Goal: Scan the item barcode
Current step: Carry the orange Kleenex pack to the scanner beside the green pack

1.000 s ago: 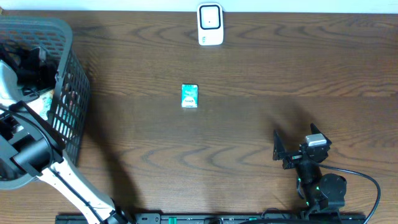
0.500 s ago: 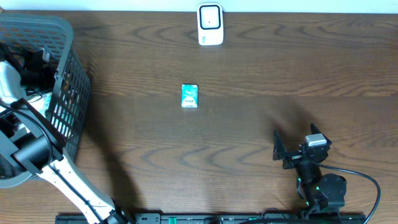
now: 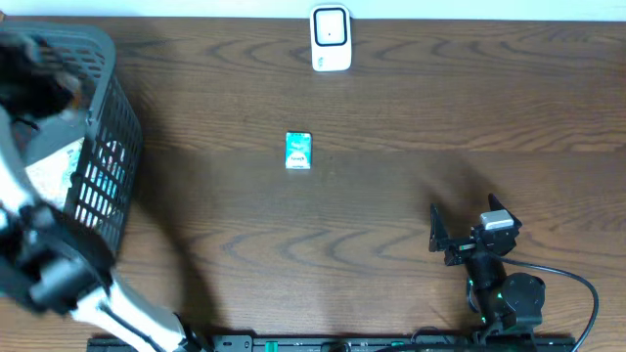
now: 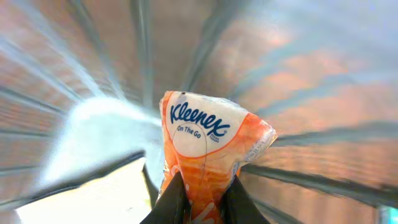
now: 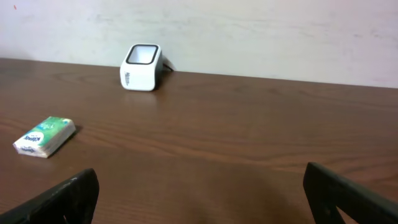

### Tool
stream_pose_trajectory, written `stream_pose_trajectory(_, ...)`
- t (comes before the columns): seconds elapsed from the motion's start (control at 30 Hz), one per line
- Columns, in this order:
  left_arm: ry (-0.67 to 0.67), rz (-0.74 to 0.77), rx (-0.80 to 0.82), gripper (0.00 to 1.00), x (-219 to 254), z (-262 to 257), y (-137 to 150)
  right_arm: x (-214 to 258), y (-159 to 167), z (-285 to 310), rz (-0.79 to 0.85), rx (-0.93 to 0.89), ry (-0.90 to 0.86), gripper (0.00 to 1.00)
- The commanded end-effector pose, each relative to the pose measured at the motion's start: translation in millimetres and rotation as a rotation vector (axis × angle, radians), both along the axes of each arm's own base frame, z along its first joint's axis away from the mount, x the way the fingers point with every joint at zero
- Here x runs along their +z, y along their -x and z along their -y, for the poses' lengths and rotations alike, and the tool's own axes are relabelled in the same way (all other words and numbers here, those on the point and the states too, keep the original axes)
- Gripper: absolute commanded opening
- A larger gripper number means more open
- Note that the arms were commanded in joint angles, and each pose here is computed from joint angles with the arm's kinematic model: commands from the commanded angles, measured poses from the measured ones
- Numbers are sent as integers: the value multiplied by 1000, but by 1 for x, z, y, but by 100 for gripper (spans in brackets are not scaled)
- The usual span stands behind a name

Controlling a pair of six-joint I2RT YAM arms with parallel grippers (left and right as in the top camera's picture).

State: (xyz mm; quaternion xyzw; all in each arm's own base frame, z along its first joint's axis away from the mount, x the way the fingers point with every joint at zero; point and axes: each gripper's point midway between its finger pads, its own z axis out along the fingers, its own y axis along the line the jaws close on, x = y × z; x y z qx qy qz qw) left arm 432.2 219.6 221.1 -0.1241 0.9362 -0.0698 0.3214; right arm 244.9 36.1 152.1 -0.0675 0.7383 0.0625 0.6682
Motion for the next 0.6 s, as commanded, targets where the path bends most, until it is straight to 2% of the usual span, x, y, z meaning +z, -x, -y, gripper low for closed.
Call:
stream_pose_trajectory(0.0, -67, 168, 126, 8, 99, 13, 30, -2, 0, 2, -7, -12, -12, 99)
stream_pose_trajectory(0.1, -91, 252, 188, 8, 143, 23, 52, -2, 0, 2, -7, -12, -12, 99)
stream_pose_trajectory(0.2, -50, 320, 231, 8, 174, 45, 71, -2, 0, 2, -7, -12, -12, 99)
stream_pose_trajectory(0.3, 2, 330, 152, 8, 184, 86, 75, -2, 0, 2, -7, -12, -12, 99)
stream_pose_trajectory(0.43, 72, 217, -19, 7, 159, 157, 69, -2, 0, 2, -7, -12, -12, 99)
stream_pose_trajectory(0.57, 123, 28, -152, 7, 104, 221, 62, -2, 0, 2, -7, -12, -12, 99)
